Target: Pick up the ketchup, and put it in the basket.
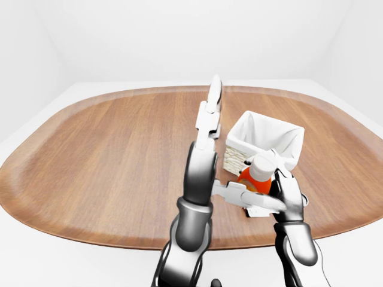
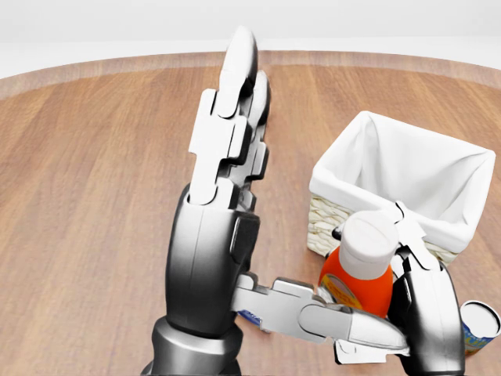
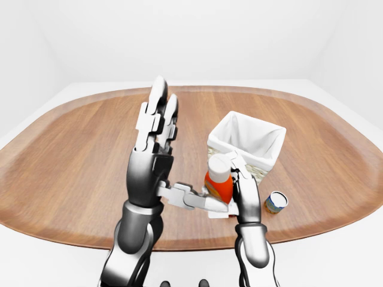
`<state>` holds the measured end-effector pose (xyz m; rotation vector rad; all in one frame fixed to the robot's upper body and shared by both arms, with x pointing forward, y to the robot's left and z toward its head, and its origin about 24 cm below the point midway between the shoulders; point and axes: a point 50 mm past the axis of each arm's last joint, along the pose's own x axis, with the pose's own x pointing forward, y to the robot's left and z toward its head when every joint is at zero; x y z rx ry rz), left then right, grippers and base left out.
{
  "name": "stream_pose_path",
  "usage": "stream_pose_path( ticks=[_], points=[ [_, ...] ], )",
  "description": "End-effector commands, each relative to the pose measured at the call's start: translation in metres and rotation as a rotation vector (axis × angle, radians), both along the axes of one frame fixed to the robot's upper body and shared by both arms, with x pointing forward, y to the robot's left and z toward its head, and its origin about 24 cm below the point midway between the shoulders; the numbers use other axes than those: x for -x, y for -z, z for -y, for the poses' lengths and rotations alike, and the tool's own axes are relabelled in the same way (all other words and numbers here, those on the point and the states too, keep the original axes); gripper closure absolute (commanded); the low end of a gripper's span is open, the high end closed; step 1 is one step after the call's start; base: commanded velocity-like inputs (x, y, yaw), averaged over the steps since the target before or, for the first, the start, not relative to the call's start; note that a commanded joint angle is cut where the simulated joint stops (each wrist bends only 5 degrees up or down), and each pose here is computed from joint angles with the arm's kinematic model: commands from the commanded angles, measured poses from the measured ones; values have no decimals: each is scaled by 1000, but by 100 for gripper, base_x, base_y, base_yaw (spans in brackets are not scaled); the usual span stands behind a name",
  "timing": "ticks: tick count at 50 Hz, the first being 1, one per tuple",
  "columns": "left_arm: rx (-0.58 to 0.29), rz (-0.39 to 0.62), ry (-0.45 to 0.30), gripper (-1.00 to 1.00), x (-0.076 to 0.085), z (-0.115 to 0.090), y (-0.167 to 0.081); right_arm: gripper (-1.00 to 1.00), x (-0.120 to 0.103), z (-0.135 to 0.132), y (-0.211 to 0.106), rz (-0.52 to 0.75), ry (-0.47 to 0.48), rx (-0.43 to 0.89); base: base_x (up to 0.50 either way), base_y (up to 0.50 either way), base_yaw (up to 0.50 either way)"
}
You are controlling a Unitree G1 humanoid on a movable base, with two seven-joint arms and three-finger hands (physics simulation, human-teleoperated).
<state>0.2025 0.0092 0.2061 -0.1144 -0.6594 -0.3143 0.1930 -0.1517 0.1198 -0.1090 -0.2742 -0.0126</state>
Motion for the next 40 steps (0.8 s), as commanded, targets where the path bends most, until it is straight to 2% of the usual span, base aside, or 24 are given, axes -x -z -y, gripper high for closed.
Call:
stream_pose_path(
  ticks=[1, 4, 6, 8, 10, 12, 18, 21, 22, 23, 24, 25, 28, 30, 40],
  points=[
    [0, 152, -120, -100, 19, -56, -19, 100, 0, 1, 0, 5, 14, 2, 0, 0, 0],
    [2, 181, -161, -100, 22, -71, -23, 100, 1, 1, -1, 7, 14, 1, 0, 0, 0],
    [-44, 173, -214, -100, 21, -88, -19, 100, 1, 0, -1, 9, 15, 4, 0, 0, 0],
    [-91, 99, -280, -100, 10, -107, -5, 100, 2, 2, -4, 17, 23, 7, 0, 0, 0],
    [-83, 62, -301, -100, 5, -117, 0, 100, 1, 2, -3, 16, 24, 7, 0, 0, 0],
    [-83, -26, -330, -100, -3, -129, 16, 100, 1, 2, -3, 13, 26, 9, 0, 0, 0],
    [-112, -209, -372, -100, -15, -147, 53, 100, 2, 2, -4, 21, 29, 13, 0, 0, 0],
    [-136, -334, -388, -100, -17, -156, 79, 100, 3, 3, -5, 23, 31, 13, 0, 0, 0],
    [-140, -346, -392, -100, -17, -158, 82, 100, 3, 3, -5, 22, 32, 15, 0, 0, 0],
    [-150, -415, -402, -100, -19, -163, 97, 100, 3, 2, -5, 24, 31, 15, 0, 0, 0],
    [-150, -420, -403, -100, -19, -163, 98, 100, 3, 2, -5, 24, 31, 15, 0, 0, 0],
    [-148, -469, -422, -100, -21, -170, 111, 100, 3, 2, -4, 24, 30, 17, 0, 0, 0],
    [-142, -473, -419, -100, -21, -172, 115, 100, 3, 1, -4, 23, 29, 18, 0, 0, 0],
    [-152, -505, -426, -100, -24, -176, 131, 100, 1, 0, -2, 20, 28, 24, 0, 0, 0],
    [-166, -515, -438, -100, -28, -175, 130, 100, 0, -1, -1, 18, 31, 30, 0, 0, 0]
  ],
)
